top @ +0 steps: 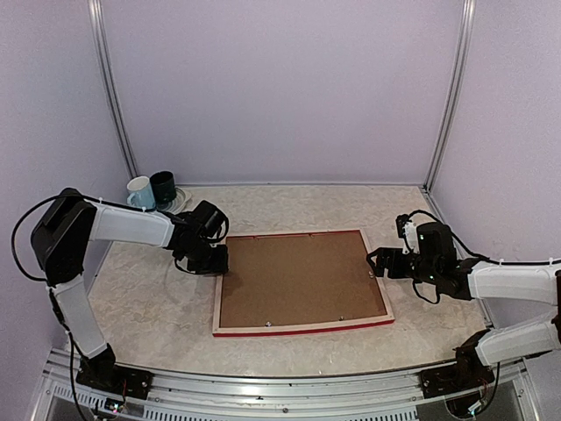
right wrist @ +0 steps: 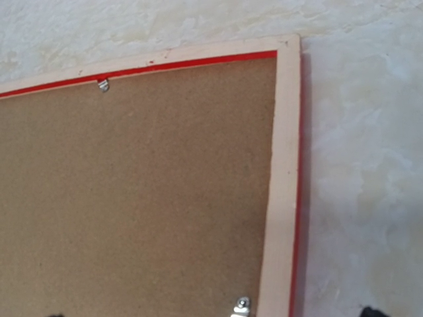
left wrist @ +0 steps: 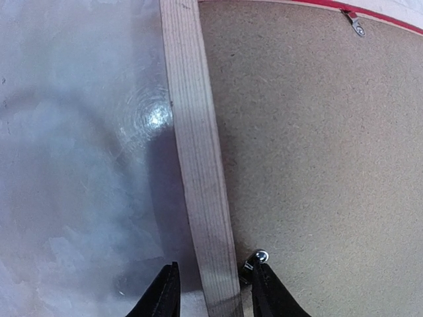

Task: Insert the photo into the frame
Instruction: Press the fastener onto the backboard.

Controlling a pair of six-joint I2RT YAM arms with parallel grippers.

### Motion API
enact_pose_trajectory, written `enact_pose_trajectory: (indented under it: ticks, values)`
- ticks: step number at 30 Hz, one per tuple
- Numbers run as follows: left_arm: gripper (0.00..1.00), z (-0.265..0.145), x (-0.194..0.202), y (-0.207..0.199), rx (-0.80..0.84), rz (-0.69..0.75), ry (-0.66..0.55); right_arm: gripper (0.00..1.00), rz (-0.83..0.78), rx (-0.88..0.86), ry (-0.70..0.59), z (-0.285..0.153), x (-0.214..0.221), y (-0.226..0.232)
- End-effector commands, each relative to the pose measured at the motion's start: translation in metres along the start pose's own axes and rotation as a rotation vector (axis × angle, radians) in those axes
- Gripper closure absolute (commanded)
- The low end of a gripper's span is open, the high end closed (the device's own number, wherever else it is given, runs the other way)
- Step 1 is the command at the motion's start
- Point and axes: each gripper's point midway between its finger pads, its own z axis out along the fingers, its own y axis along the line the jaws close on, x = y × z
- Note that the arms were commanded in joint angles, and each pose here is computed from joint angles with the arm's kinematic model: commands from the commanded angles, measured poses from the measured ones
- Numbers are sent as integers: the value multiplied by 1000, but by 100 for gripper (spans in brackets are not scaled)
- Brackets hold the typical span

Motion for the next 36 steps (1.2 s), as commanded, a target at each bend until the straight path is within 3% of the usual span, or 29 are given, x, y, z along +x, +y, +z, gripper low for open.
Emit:
enact_pose_trajectory:
  ticks: [1, 26, 32, 36]
  values:
    - [65, 9, 11, 9, -56, 25, 37, 4, 8, -4, -17, 1, -2, -1]
    - [81, 11, 21, 19, -54, -17, 37, 4, 9, -4, -16, 1, -2, -1]
    - [75, 1, 6, 18, -28, -55, -2, 4, 7, -3, -14, 2, -1, -1]
    - [65, -14, -12, 14, -13, -73, -56, 3, 6, -2, -11, 2, -1, -1]
